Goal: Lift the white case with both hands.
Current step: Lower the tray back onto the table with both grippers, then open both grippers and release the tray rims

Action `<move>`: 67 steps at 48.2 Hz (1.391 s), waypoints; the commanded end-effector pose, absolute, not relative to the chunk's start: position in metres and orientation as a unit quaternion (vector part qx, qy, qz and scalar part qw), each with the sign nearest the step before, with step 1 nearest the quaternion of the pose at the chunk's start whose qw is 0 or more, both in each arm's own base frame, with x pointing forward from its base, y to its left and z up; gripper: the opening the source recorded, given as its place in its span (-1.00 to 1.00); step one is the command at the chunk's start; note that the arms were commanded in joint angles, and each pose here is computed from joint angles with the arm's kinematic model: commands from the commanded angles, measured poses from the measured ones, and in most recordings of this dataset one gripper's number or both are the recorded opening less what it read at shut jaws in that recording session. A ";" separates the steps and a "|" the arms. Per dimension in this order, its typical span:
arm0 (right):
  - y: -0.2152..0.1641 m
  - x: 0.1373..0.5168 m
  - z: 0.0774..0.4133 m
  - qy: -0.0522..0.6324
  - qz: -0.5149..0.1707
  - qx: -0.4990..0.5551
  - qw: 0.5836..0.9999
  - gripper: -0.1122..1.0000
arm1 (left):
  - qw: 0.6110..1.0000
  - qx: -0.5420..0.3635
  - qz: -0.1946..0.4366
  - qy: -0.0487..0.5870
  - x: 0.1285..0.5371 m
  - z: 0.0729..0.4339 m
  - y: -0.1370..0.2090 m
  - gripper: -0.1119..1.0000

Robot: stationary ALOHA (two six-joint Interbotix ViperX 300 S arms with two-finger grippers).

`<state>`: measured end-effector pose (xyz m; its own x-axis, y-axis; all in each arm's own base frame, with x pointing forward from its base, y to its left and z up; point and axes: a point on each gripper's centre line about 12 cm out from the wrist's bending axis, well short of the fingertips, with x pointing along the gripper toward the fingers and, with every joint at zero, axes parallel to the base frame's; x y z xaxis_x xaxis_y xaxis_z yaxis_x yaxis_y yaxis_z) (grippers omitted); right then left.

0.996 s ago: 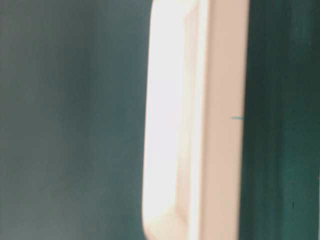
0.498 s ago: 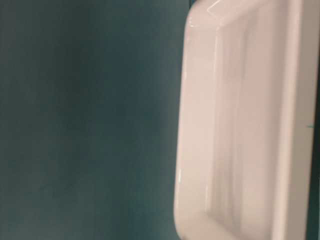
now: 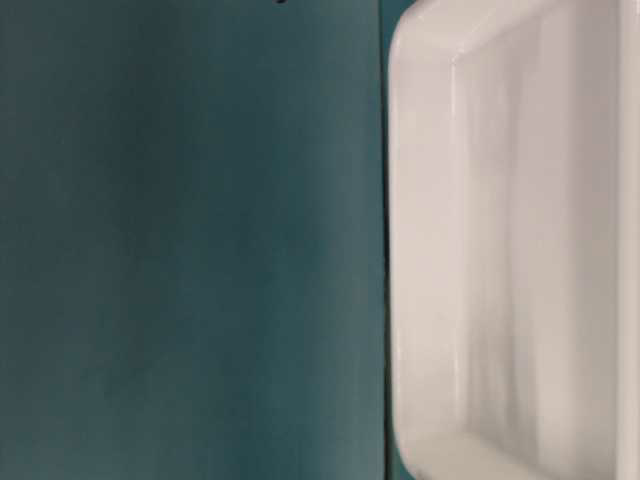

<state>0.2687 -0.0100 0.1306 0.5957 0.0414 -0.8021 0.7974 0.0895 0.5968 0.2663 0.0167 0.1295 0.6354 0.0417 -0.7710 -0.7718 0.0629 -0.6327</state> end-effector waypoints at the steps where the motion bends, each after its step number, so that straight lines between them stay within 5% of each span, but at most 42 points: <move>1: -0.008 0.260 0.111 0.375 -0.307 0.595 0.641 -0.59 | 0.654 -0.601 0.327 0.322 0.257 0.112 0.017 -0.70; 29: -0.009 0.259 0.089 0.400 -0.327 0.578 0.632 -0.59 | 0.645 -0.594 0.341 0.339 0.261 0.084 0.017 -0.70; 67: -0.014 0.266 0.091 0.376 -0.325 0.583 0.643 -0.50 | 0.660 -0.605 0.315 0.315 0.270 0.090 0.016 -0.70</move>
<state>0.2703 -0.0138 0.1039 0.5442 0.0200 -0.8387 0.8339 0.0961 0.5434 0.2750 0.0172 0.1043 0.6367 0.0392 -0.7701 -0.7708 0.0619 -0.6341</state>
